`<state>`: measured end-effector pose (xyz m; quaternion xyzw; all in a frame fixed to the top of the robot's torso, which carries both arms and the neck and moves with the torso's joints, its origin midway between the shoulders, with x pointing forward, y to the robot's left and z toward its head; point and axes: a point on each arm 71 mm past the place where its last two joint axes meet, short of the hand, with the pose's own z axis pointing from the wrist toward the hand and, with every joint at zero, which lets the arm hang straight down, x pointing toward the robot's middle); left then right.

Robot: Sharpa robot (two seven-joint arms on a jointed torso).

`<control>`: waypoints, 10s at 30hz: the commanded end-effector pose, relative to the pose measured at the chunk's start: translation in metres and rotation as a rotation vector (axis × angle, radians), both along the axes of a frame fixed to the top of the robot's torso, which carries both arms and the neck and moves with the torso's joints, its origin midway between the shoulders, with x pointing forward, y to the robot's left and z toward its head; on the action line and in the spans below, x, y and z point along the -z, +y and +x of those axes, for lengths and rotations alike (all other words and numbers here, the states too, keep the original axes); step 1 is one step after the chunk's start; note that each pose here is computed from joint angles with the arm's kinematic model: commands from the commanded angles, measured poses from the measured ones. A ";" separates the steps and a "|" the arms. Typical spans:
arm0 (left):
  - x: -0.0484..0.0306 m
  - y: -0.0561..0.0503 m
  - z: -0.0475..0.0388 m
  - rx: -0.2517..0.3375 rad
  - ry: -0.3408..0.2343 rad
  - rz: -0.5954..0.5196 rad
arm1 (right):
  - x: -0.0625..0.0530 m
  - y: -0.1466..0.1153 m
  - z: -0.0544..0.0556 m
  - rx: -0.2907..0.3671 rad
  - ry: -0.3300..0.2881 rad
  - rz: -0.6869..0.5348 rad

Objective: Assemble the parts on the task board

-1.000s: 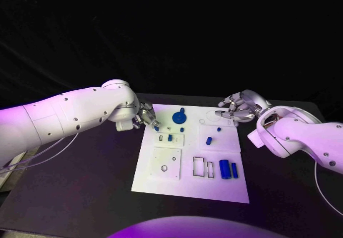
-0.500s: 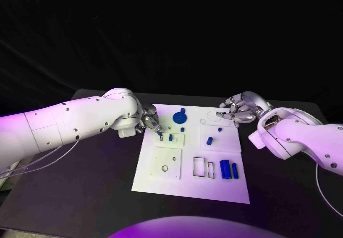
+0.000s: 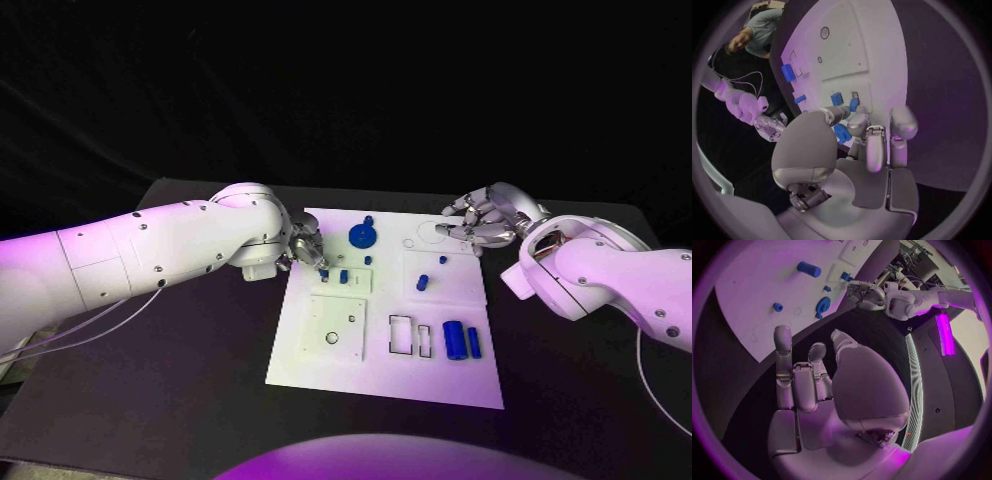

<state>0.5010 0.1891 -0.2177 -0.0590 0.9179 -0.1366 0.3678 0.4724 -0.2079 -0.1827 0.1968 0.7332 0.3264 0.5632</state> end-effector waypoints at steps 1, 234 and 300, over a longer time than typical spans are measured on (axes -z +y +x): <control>0.0005 -0.003 -0.0015 0.020 0.007 0.013 | 0.000 0.001 -0.001 -0.010 0.000 -0.001; 0.0047 0.005 -0.0122 -0.042 0.111 -0.124 | 0.002 -0.004 0.000 -0.003 0.007 -0.006; -0.0078 -0.029 0.0332 0.098 0.295 0.175 | 0.004 0.001 -0.001 -0.010 0.011 -0.003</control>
